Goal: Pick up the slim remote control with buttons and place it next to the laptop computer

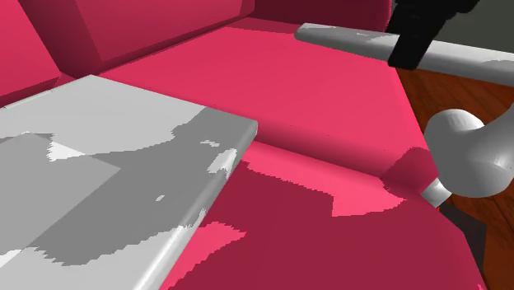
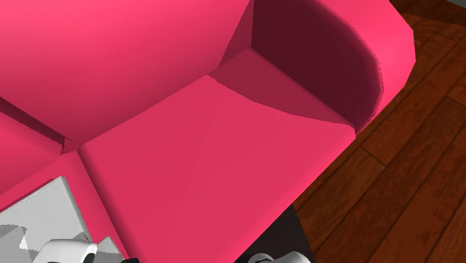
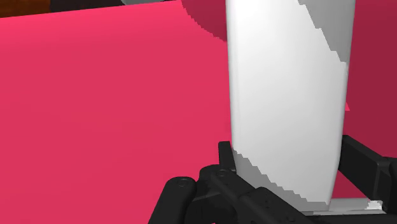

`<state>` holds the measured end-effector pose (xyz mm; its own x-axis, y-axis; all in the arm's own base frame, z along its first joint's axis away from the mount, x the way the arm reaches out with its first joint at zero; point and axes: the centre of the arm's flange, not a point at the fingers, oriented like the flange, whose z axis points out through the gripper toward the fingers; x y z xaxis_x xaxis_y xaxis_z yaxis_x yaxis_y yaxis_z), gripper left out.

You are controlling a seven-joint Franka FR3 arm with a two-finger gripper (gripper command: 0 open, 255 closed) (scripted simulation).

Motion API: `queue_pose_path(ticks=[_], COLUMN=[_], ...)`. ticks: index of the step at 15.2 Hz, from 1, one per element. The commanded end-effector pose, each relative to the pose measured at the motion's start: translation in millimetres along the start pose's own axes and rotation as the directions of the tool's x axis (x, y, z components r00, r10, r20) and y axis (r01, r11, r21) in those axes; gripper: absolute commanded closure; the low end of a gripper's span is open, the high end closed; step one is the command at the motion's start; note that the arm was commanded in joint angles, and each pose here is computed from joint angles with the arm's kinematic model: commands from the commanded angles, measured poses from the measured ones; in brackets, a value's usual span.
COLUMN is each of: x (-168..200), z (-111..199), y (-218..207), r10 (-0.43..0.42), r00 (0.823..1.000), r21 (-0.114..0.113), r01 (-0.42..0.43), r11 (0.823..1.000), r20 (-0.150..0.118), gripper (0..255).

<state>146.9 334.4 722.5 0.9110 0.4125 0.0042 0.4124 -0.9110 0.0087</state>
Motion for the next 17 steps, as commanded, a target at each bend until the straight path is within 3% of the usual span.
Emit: queue_pose_path(ticks=[1,8,17], x=[-14,-50,-50], z=[0,-1,46], y=[-29,-112,-113], r10=[0.001,0.001,0.001], r00=[1.000,1.000,1.000], r21=[0.000,0.000,0.000], r01=[-0.001,-0.001,-0.001], r11=[1.000,1.000,1.000], r20=[0.000,0.000,0.000], gripper=[255,255,255])
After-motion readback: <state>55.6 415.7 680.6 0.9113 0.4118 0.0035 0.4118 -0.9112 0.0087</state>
